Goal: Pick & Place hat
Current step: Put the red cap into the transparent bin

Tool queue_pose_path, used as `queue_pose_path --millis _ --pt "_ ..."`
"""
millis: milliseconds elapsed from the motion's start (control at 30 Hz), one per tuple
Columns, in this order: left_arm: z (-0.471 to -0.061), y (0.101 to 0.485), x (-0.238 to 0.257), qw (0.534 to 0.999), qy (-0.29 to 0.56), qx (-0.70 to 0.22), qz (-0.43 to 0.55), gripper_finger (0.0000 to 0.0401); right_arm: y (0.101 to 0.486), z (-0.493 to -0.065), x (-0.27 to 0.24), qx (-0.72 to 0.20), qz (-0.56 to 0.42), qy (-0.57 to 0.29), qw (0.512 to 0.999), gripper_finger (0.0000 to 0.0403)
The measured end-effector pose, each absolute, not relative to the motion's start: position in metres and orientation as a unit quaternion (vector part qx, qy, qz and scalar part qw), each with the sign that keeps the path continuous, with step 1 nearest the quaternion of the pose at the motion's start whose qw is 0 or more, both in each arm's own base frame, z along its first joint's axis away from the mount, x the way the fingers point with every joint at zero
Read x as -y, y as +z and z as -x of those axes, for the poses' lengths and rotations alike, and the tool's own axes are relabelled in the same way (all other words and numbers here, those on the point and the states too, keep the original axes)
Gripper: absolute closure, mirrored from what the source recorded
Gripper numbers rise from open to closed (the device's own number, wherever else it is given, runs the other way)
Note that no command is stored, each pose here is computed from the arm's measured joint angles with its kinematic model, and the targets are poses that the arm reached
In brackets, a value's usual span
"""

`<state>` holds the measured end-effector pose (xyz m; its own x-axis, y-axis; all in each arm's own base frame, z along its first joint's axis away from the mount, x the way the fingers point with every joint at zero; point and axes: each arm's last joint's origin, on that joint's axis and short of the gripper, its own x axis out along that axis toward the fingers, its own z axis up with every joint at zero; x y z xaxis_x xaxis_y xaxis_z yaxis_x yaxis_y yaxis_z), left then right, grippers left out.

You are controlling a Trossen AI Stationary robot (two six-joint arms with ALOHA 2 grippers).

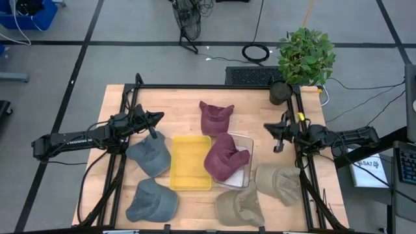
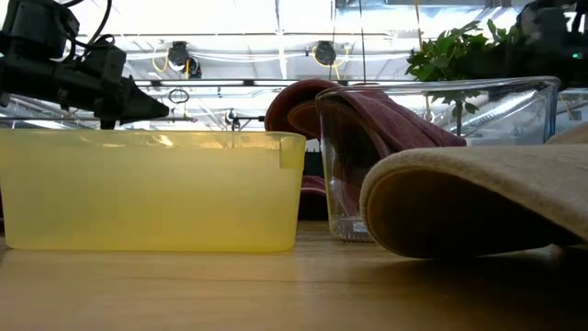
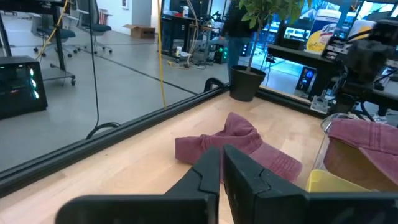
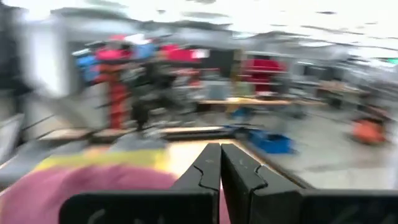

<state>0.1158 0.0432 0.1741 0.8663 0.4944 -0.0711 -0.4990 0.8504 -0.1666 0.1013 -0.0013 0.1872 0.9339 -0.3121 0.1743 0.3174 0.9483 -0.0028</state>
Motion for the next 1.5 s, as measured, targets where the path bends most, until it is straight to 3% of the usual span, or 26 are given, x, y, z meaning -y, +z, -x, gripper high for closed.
queue_pose_path --millis 233,400,600,900,1100,1233,1500 --pt "-0.116 0.175 -0.043 0.962 0.258 -0.008 0.088 0.0372 0.176 -0.114 0.005 -0.020 0.003 -0.227 0.974 0.0403" --pt "-0.116 0.178 -0.043 0.961 0.261 0.008 0.087 0.0384 0.207 -0.137 0.006 -0.048 0.006 -0.207 0.977 0.0403" --pt "-0.116 0.177 -0.043 0.962 0.258 0.004 0.091 0.0397 0.250 -0.182 0.024 -0.127 0.039 -0.240 0.962 0.0403" --pt "-0.116 0.173 -0.043 0.962 0.259 -0.017 0.086 0.0379 0.291 -0.272 0.085 -0.329 -0.032 -0.164 0.929 0.0403" --pt "-0.116 0.173 -0.043 0.962 0.259 -0.019 0.083 0.0387 0.294 -0.318 0.125 -0.392 -0.051 -0.124 0.910 0.0400" --pt "-0.116 0.173 -0.043 0.963 0.259 -0.021 0.078 0.0397 0.288 -0.342 0.139 -0.415 -0.035 -0.097 0.904 0.0365" --pt "-0.116 0.172 -0.043 0.962 0.259 -0.029 0.078 0.0378 0.276 -0.380 0.167 -0.470 -0.059 -0.101 0.875 0.0234"
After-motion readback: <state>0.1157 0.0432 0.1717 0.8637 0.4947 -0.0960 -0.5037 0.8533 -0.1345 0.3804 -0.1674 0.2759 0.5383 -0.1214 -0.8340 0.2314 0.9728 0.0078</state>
